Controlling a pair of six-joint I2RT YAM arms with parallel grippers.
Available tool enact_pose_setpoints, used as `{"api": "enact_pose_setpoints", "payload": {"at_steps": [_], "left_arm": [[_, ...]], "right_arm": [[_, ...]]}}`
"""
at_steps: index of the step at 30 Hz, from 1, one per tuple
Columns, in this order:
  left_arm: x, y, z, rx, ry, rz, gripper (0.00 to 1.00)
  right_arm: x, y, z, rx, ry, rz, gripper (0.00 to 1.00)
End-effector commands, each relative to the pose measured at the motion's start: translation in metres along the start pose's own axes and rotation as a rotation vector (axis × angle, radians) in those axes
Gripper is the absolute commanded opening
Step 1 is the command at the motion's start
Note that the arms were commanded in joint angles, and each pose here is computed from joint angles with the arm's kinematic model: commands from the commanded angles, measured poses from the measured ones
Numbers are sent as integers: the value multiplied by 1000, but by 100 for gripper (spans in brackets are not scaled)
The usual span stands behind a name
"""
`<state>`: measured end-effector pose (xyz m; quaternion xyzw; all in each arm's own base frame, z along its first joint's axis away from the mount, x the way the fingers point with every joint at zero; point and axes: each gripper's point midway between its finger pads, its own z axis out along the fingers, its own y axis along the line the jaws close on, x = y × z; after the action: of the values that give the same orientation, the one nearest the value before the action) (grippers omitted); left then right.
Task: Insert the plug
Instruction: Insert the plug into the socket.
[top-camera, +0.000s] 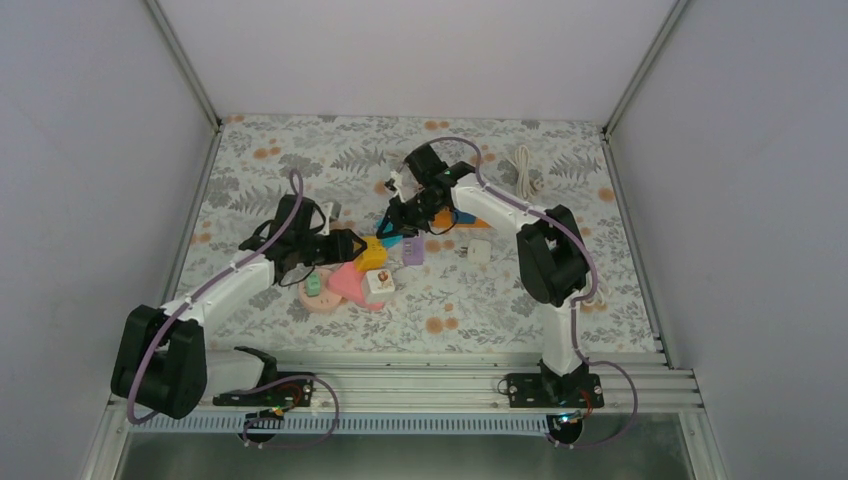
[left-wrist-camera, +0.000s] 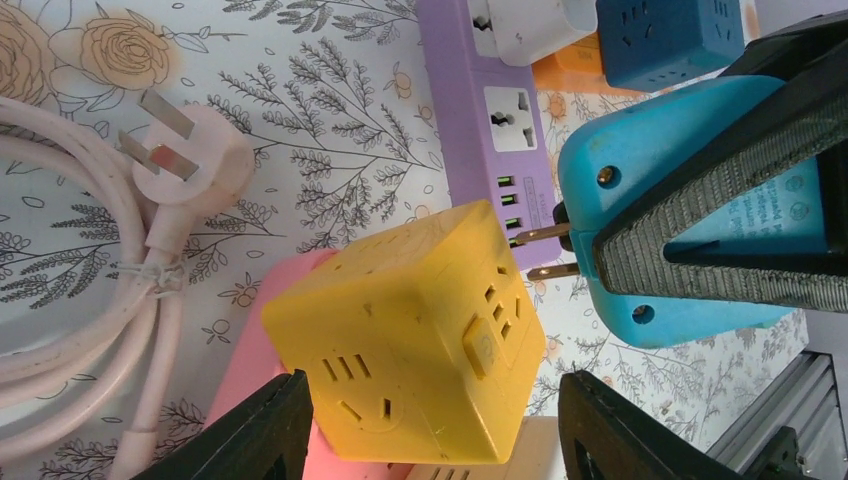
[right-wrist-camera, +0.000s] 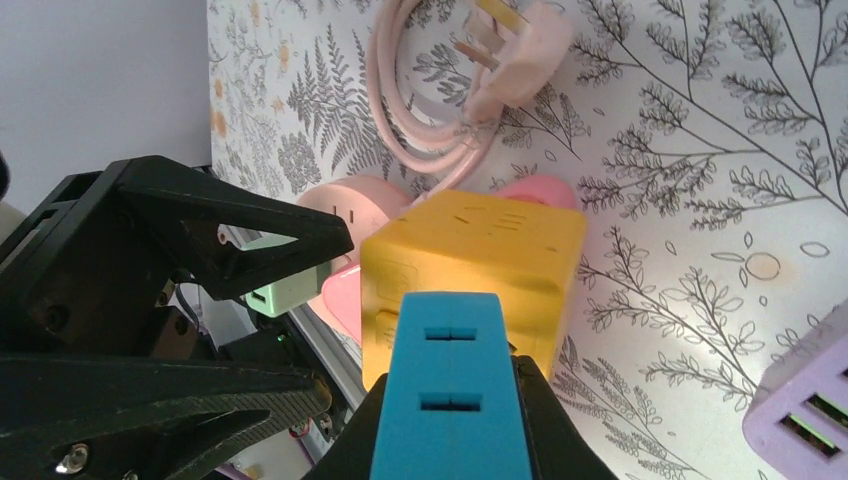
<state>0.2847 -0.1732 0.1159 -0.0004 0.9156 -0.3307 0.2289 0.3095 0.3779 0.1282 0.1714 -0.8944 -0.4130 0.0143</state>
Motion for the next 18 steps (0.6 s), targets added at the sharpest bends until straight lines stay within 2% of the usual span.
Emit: {"api": "enact_pose_setpoints", "payload": {"at_steps": [1, 9, 18], "left_arm": [[-3, 2, 4, -35, -27, -11, 61], [2, 11, 9, -69, -18, -25, 50], [11, 13, 15, -66, 18, -24, 43]], "right_arm": [[12, 7, -10, 7, 17, 40, 4], [14, 13, 3, -8, 26, 42, 4], [19, 18, 11, -32, 30, 44, 4]]}}
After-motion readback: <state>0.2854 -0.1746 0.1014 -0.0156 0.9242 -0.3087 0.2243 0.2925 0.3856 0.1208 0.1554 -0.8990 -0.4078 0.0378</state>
